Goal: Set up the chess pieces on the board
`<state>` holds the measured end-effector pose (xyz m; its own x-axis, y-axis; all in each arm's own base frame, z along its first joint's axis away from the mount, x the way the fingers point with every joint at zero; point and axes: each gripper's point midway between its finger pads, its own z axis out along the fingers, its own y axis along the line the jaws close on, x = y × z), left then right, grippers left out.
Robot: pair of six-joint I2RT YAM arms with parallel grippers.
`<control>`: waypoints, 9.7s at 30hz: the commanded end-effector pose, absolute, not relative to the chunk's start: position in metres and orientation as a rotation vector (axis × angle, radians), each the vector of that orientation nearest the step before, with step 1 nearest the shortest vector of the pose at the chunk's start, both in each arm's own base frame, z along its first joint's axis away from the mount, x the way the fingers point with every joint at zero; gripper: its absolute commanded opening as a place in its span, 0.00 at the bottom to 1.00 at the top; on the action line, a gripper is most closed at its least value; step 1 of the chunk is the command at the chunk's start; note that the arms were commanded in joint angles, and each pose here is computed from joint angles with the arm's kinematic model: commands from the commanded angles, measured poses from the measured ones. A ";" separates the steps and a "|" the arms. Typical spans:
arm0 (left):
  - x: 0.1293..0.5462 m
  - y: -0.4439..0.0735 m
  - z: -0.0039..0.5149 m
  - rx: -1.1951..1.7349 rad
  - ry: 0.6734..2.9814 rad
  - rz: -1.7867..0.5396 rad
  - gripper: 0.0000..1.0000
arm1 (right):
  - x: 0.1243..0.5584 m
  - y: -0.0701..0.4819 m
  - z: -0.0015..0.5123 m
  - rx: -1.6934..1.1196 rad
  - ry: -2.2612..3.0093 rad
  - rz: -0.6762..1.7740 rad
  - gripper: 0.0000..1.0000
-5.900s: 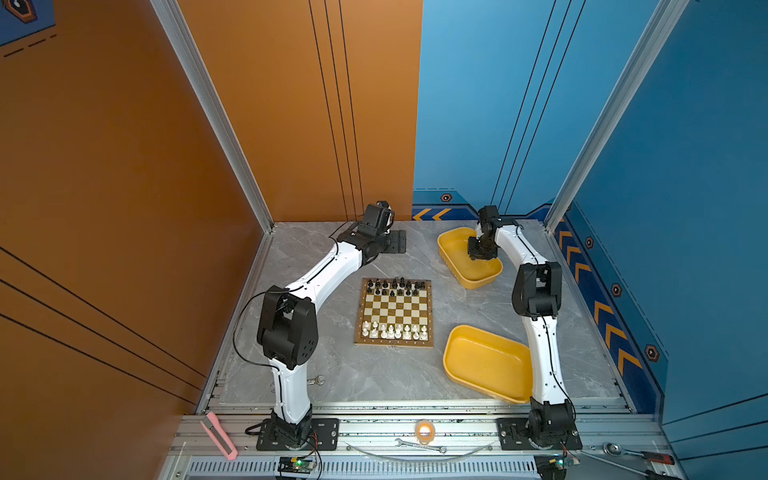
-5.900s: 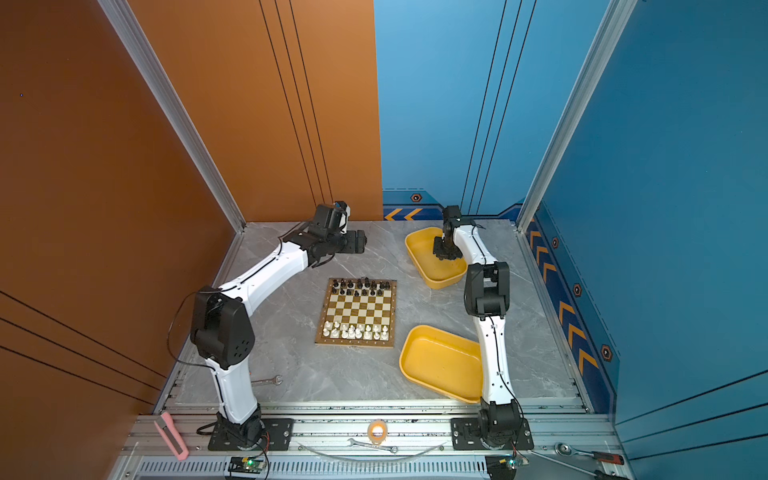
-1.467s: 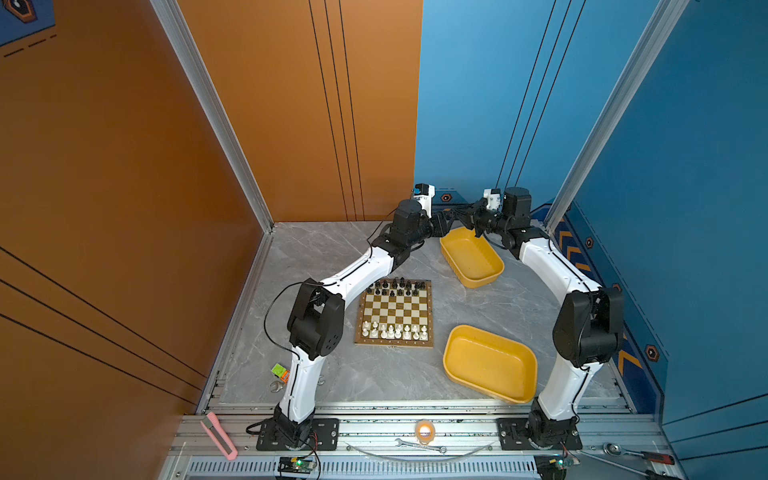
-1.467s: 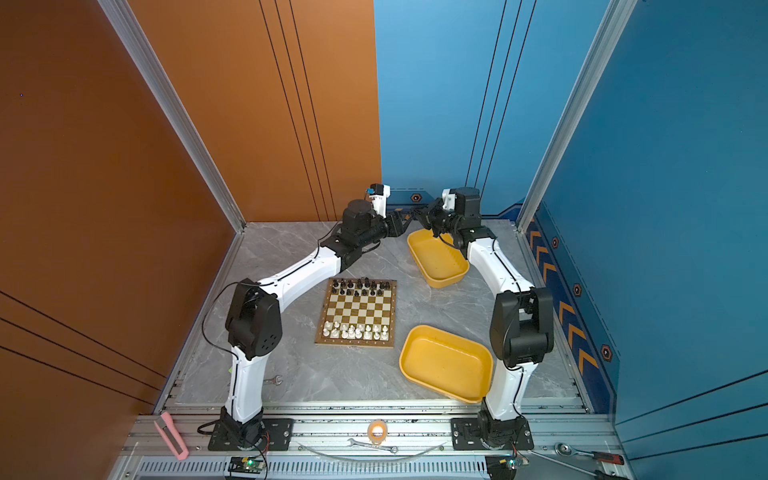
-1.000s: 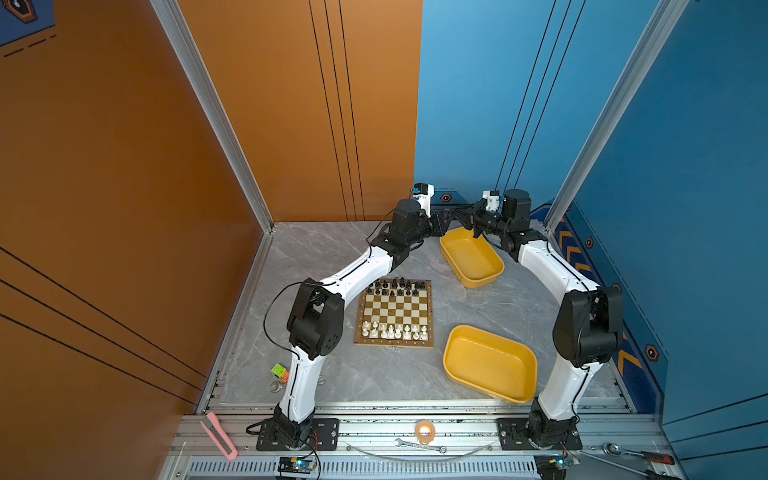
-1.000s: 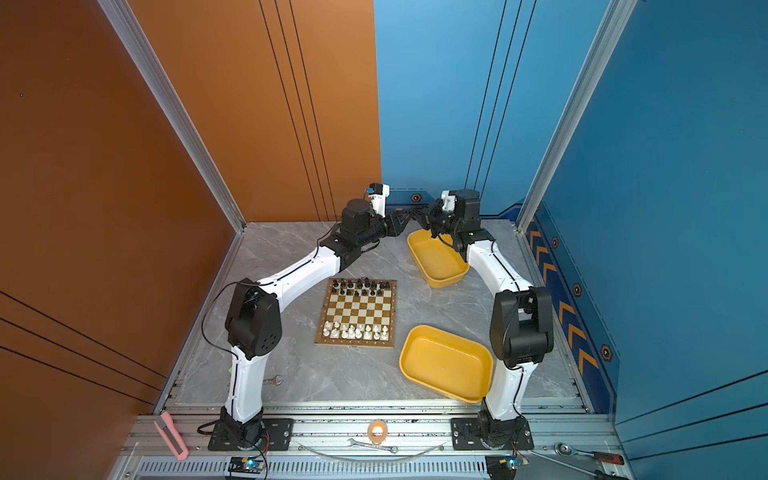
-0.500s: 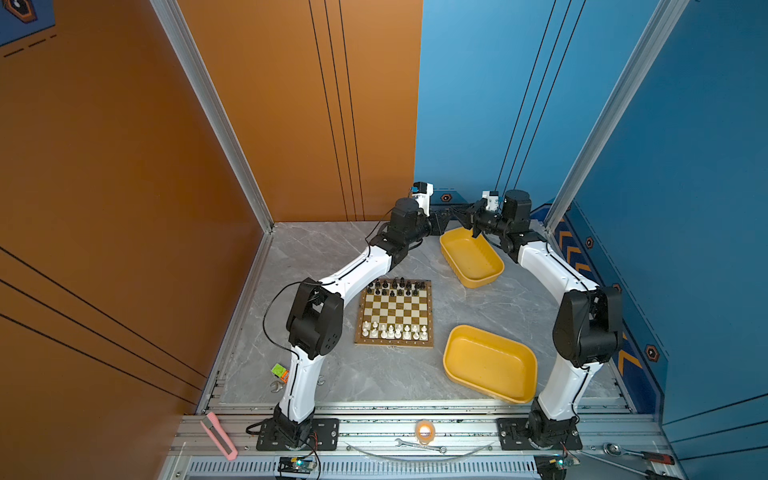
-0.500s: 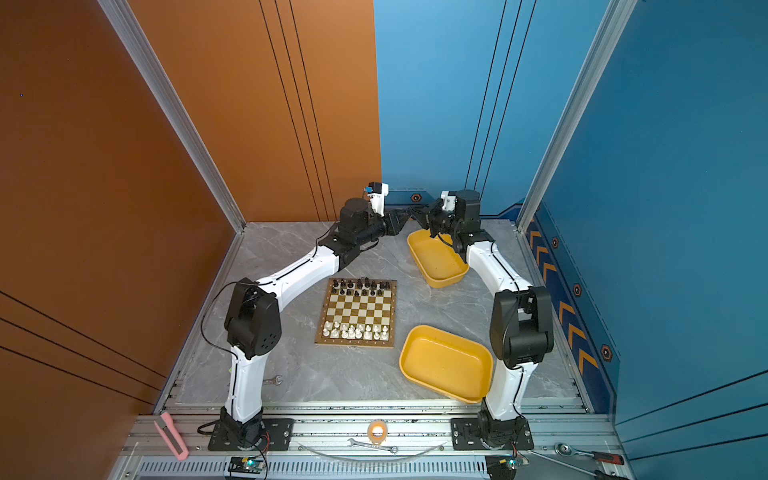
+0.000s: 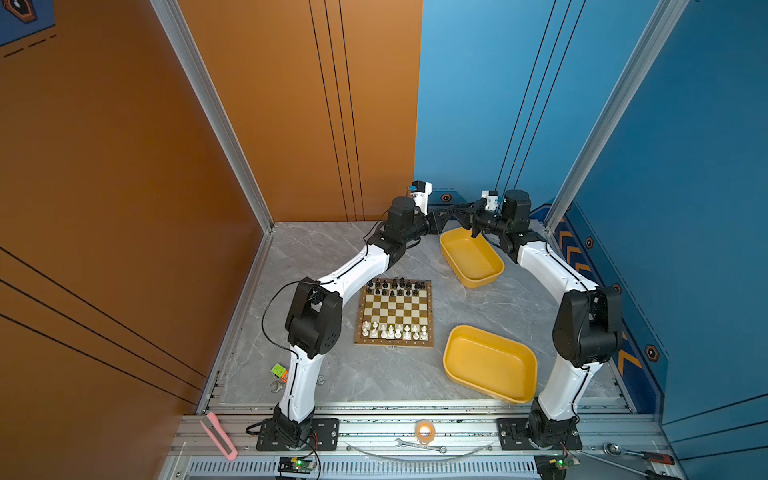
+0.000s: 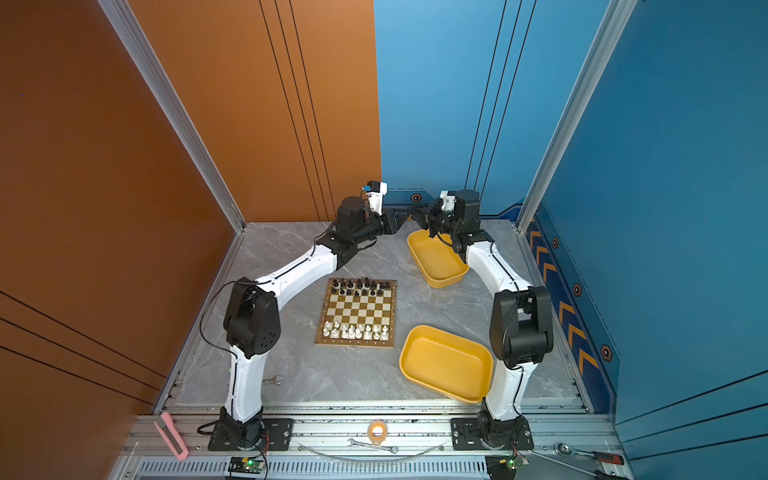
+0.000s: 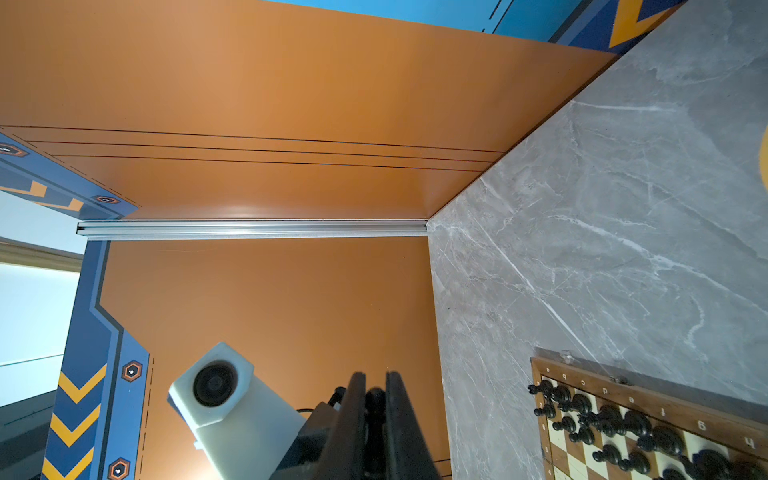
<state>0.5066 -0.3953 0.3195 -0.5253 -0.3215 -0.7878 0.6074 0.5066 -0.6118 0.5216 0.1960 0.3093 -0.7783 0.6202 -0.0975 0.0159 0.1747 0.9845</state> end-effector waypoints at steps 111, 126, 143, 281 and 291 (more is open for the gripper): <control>0.463 -0.406 0.336 0.482 1.862 -1.736 0.04 | 0.459 0.172 0.324 0.461 1.915 2.025 0.26; 0.465 -0.411 0.337 0.482 1.850 -1.726 0.04 | 0.464 0.175 0.327 0.481 1.873 2.091 0.22; 0.468 -0.417 0.344 0.484 1.830 -1.729 0.03 | 0.473 0.171 0.303 0.541 1.919 2.034 0.35; 0.463 -0.185 0.307 0.136 1.991 -1.194 0.56 | 0.393 0.267 0.073 -0.217 2.270 0.388 0.00; 0.456 -0.189 0.308 0.175 1.998 -1.170 0.55 | 0.383 0.272 0.048 -0.214 2.227 0.368 0.00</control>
